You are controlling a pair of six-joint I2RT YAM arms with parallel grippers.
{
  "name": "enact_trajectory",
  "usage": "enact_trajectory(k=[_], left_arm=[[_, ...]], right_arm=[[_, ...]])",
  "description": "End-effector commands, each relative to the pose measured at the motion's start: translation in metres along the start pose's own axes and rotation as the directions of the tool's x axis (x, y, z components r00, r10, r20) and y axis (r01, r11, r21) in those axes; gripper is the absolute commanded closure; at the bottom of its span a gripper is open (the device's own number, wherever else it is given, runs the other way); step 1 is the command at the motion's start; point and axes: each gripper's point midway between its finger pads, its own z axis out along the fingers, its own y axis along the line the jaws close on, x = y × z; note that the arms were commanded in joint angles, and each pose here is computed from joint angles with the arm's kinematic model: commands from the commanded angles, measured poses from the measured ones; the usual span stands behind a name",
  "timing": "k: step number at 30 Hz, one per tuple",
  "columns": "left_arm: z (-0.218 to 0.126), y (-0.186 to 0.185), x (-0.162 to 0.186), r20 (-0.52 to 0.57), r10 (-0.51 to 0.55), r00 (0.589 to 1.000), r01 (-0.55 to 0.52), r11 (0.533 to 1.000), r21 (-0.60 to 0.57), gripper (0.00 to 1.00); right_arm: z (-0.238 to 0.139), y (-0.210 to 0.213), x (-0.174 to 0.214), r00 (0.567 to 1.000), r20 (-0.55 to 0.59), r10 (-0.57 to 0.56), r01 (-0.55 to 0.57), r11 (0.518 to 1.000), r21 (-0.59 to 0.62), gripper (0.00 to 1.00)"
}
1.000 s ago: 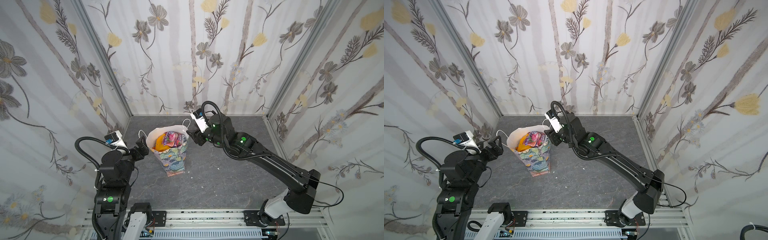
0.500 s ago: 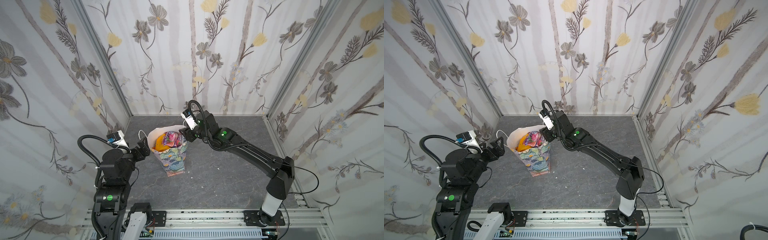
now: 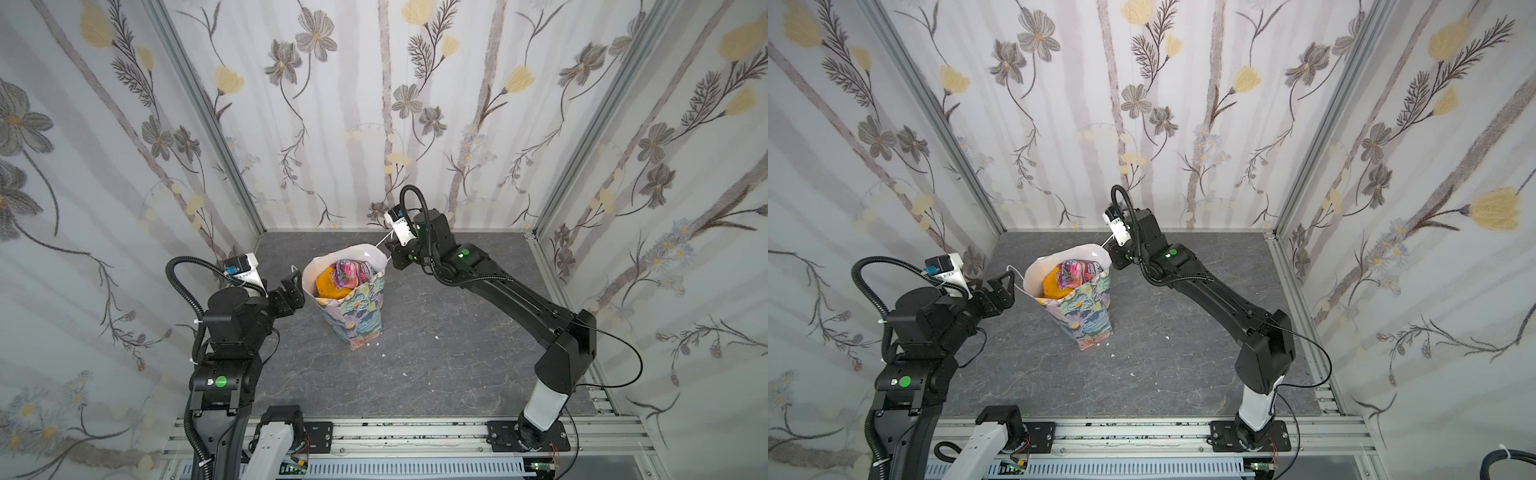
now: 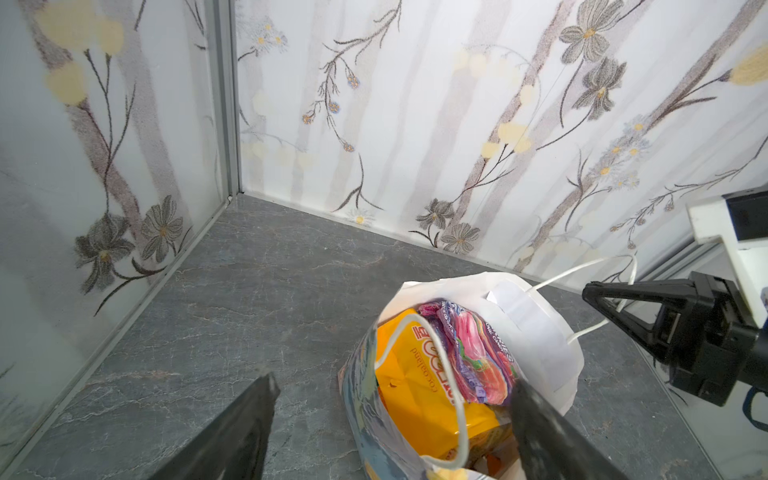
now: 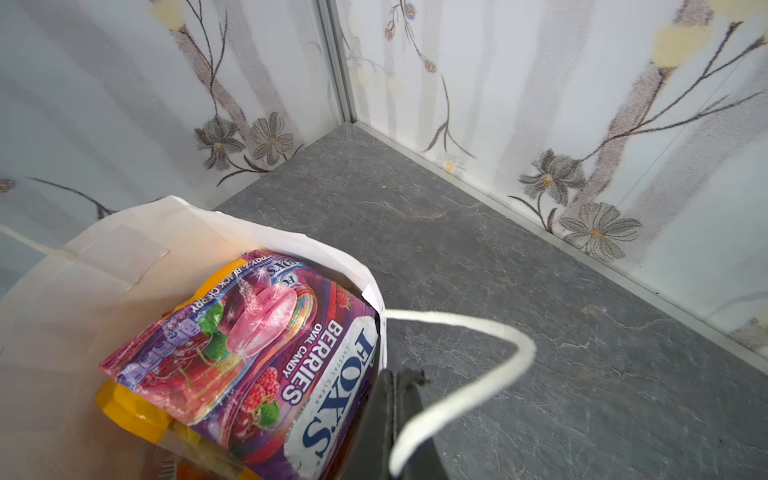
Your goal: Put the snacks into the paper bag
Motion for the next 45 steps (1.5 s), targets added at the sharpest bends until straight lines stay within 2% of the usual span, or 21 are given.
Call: enact_trajectory(k=[1,8,16,17,18,23,25,26,31,34,36,40,42,45], left_arm=[[-0.001,-0.005,-0.010,0.028,0.025,0.999,-0.025,0.999,0.021,0.12],[0.016,-0.008,-0.009,0.005,0.013,1.000,-0.013,0.999,0.041,0.13],[0.031,-0.008,-0.010,0.005,-0.007,1.000,0.006,0.999,0.049,0.14],[0.033,-0.008,-0.010,0.005,-0.008,1.000,0.007,0.999,0.048,0.14],[0.035,-0.007,-0.011,0.009,-0.012,1.000,0.012,0.999,0.043,0.14],[0.041,0.007,-0.009,0.030,-0.045,0.999,0.045,0.999,-0.021,0.13],[0.045,0.016,-0.006,0.036,-0.055,0.998,0.057,0.996,-0.062,0.03],[0.047,0.021,-0.002,0.035,-0.058,0.998,0.061,0.995,-0.085,0.02],[0.056,0.042,0.012,0.040,-0.074,0.996,0.080,0.982,-0.171,0.00],[0.058,0.060,0.021,0.072,-0.101,0.992,0.116,0.963,-0.242,0.00],[0.057,0.072,0.027,0.121,-0.117,0.986,0.147,0.949,-0.278,0.00],[0.059,0.098,0.047,0.199,-0.124,0.972,0.189,0.917,-0.351,0.00],[0.064,0.113,0.062,0.246,-0.112,0.963,0.202,0.902,-0.381,0.00],[0.072,0.129,0.084,0.325,-0.054,0.944,0.185,0.903,-0.387,0.00]], right_arm=[[-0.017,-0.015,-0.019,0.997,0.078,-0.004,0.002,0.999,0.033,1.00],[-0.056,-0.044,0.001,0.995,0.096,0.032,-0.042,0.993,0.107,1.00],[-0.102,-0.047,0.015,0.986,0.156,0.060,-0.084,0.984,0.155,1.00],[-0.106,-0.046,0.014,0.984,0.165,0.061,-0.086,0.985,0.151,0.97],[-0.109,-0.045,0.014,0.984,0.169,0.060,-0.086,0.985,0.150,0.86],[-0.112,-0.045,0.014,0.988,0.139,0.062,-0.083,0.984,0.155,0.73],[-0.117,-0.044,0.010,0.986,0.151,0.073,-0.096,0.984,0.151,0.61],[-0.122,-0.044,0.008,0.983,0.163,0.080,-0.105,0.983,0.152,0.56],[-0.162,-0.061,0.016,0.966,0.234,0.115,-0.176,0.949,0.260,0.39],[-0.188,-0.071,0.035,0.951,0.273,0.146,-0.232,0.919,0.320,0.28],[-0.199,-0.086,0.061,0.945,0.276,0.175,-0.276,0.880,0.387,0.23],[-0.214,-0.137,0.116,0.925,0.300,0.231,-0.366,0.750,0.551,0.13],[-0.220,-0.168,0.146,0.905,0.350,0.240,-0.416,0.670,0.615,0.06],[-0.220,-0.197,0.187,0.887,0.414,0.206,-0.448,0.604,0.659,0.03]])
